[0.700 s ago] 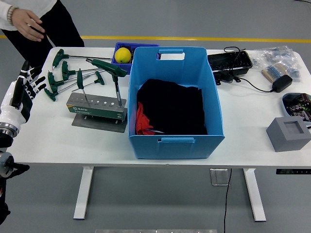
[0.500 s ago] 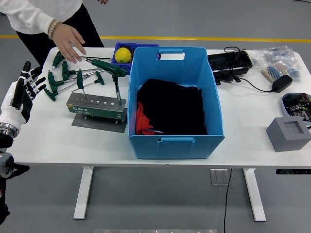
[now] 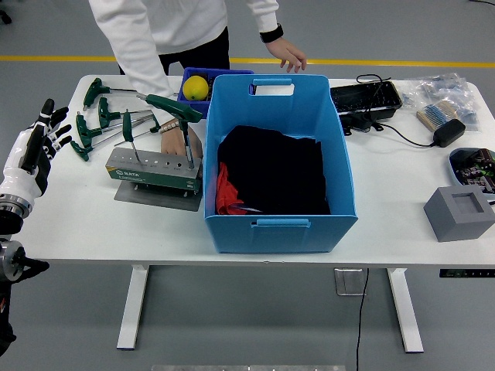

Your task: Lift tool from toolbox,place it in box,lift tool from toolbox,place it in box

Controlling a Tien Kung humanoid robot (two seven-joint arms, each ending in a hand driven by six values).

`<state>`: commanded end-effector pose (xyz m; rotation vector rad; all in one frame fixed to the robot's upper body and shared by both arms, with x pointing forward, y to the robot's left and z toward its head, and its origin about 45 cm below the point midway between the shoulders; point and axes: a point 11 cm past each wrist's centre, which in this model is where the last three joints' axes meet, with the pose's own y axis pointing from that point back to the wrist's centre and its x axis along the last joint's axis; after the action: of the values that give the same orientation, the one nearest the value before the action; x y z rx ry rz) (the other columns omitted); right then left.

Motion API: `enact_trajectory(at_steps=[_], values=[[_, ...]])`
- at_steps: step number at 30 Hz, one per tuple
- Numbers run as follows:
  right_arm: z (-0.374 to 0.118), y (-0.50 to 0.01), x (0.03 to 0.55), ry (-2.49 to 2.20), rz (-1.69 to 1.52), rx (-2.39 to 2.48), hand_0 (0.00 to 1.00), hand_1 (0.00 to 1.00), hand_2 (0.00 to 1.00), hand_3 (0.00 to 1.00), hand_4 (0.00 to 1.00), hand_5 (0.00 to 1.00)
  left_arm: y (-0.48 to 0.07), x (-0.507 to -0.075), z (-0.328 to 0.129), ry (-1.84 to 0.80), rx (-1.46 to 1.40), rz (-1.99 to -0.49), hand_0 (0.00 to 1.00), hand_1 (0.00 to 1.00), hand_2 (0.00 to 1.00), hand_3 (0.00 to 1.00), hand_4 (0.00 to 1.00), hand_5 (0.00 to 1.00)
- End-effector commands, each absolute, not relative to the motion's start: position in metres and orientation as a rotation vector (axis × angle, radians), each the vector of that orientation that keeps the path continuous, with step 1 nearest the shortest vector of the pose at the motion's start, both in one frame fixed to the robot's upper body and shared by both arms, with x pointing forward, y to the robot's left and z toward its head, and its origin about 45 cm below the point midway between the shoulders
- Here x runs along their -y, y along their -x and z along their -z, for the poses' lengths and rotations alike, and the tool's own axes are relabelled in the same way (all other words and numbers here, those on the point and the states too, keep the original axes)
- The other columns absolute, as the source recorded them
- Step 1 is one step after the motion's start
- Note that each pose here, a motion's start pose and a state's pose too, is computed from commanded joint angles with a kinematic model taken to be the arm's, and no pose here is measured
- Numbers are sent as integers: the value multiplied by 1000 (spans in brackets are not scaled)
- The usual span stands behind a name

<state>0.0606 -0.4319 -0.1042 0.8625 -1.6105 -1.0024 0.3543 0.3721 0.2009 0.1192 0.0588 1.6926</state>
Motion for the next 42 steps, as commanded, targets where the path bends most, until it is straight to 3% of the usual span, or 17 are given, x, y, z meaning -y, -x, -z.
enact_trajectory(at_steps=[9,10,11,15,16,21,22,24,31,39,40,42], values=[[104,-61,433,-860,1005,1617,653,627,701,561,767,666,-365,-371,-232,-264,208,-1674,881,921,972,842,998,893],[104,-61,433,-860,1006,1618,653,627,701,561,767,667,-368,-368,-238,-301,266,-1657,926,964,998,929,998,768],[104,-61,433,-860,1006,1618,653,627,701,561,767,667,-370,-367,-242,-334,311,-1643,926,964,998,929,998,768],[104,-61,433,-860,1005,1616,653,627,701,561,767,667,-385,-347,-265,-484,549,-1515,926,964,998,929,998,768],[104,-61,434,-859,1005,1615,654,627,702,561,767,666,-390,-339,-272,-526,620,-1469,981,998,998,959,998,680],[104,-59,434,-856,1008,1611,654,627,702,561,767,666,-409,-309,-295,-728,909,-1253,981,998,998,959,998,680],[104,-59,434,-855,1008,1610,654,627,702,561,768,666,-412,-302,-298,-769,962,-1207,998,998,998,977,998,607],[104,-59,434,-855,1009,1607,654,627,702,561,768,666,-419,-289,-302,-834,1047,-1119,998,998,998,977,998,607],[103,-59,435,-855,1011,1602,654,627,702,560,769,667,-440,-252,-296,-884,1076,-929,998,998,998,985,998,587],[102,-62,438,-858,1007,1604,653,627,703,561,769,667,-455,-243,-272,-966,1043,-763,956,998,998,994,998,577],[102,-63,438,-859,1006,1604,654,628,703,561,770,669,-456,-242,-270,-976,1048,-750,897,941,947,915,998,573],[101,-64,439,-860,1004,1603,654,628,703,561,770,669,-458,-241,-267,-988,1056,-736,897,941,947,915,998,573]])
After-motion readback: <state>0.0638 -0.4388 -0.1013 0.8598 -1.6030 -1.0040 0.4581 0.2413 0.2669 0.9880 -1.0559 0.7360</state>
